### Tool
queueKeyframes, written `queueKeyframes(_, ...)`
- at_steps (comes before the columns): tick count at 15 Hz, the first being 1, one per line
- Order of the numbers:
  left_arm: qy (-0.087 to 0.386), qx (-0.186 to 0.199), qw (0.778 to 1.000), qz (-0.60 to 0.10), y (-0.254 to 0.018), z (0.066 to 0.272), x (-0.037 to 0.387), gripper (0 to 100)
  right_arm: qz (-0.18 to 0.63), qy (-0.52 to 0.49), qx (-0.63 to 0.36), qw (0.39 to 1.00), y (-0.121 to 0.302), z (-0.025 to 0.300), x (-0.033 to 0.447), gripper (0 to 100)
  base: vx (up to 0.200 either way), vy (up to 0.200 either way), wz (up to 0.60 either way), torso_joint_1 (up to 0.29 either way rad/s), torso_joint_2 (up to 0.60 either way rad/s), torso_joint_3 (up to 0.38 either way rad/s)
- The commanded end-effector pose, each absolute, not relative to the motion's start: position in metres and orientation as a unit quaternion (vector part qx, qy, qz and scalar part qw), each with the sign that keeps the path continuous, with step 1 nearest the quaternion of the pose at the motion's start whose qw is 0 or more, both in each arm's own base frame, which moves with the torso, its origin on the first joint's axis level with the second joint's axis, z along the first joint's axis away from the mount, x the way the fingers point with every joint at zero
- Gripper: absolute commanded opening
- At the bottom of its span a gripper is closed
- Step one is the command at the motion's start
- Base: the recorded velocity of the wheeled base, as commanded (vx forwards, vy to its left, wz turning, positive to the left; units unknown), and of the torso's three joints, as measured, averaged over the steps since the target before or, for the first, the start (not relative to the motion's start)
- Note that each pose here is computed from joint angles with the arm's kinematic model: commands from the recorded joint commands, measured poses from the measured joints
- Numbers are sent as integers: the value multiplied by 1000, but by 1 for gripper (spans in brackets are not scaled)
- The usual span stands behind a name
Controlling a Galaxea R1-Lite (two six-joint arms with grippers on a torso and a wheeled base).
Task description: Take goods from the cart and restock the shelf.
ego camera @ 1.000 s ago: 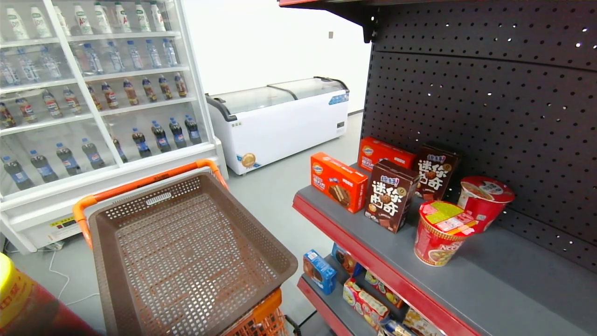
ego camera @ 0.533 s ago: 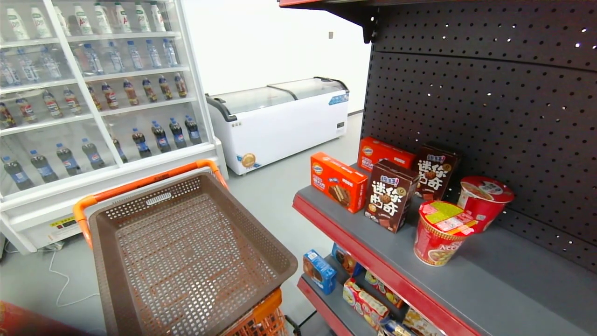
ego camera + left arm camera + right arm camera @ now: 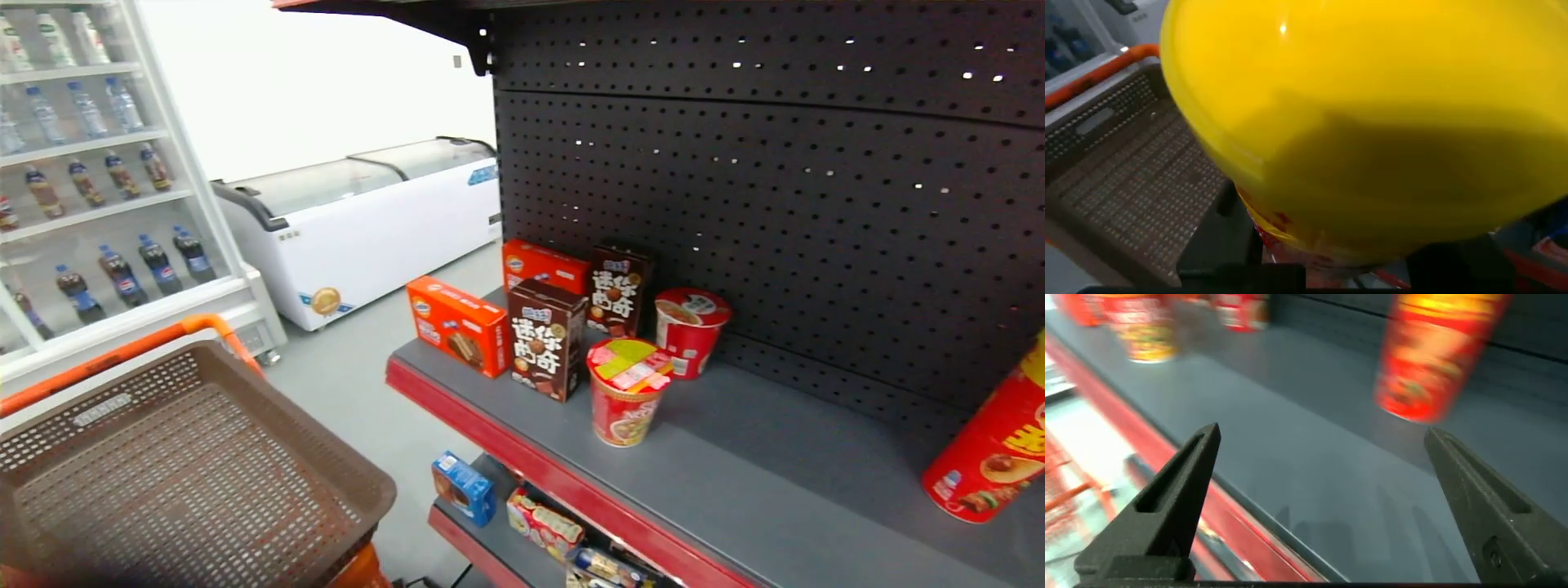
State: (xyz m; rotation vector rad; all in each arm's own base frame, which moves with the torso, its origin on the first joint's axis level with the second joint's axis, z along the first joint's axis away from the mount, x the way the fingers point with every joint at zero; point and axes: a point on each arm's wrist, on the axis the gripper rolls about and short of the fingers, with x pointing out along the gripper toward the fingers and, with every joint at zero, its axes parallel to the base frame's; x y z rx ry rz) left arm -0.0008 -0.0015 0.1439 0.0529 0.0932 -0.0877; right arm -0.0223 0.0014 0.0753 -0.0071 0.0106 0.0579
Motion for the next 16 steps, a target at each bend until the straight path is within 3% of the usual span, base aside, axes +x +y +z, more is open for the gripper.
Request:
queueKeyframes(1, 33, 26, 998, -47, -1, 142, -7, 0, 29, 5, -4, 1000, 1, 75, -22, 100, 0, 0, -600, 2, 2, 7)
queueKeyframes(14, 31, 24, 998, -57, -1, 143, -9, 0, 29, 5, -4, 1000, 1, 75, -22, 100, 0, 0, -600, 3, 2, 3)
queueKeyframes(16, 29, 22, 998, -57, -1, 144, -9, 0, 29, 5, -4, 1000, 1, 75, -22, 100, 0, 0, 0, 0, 0, 0)
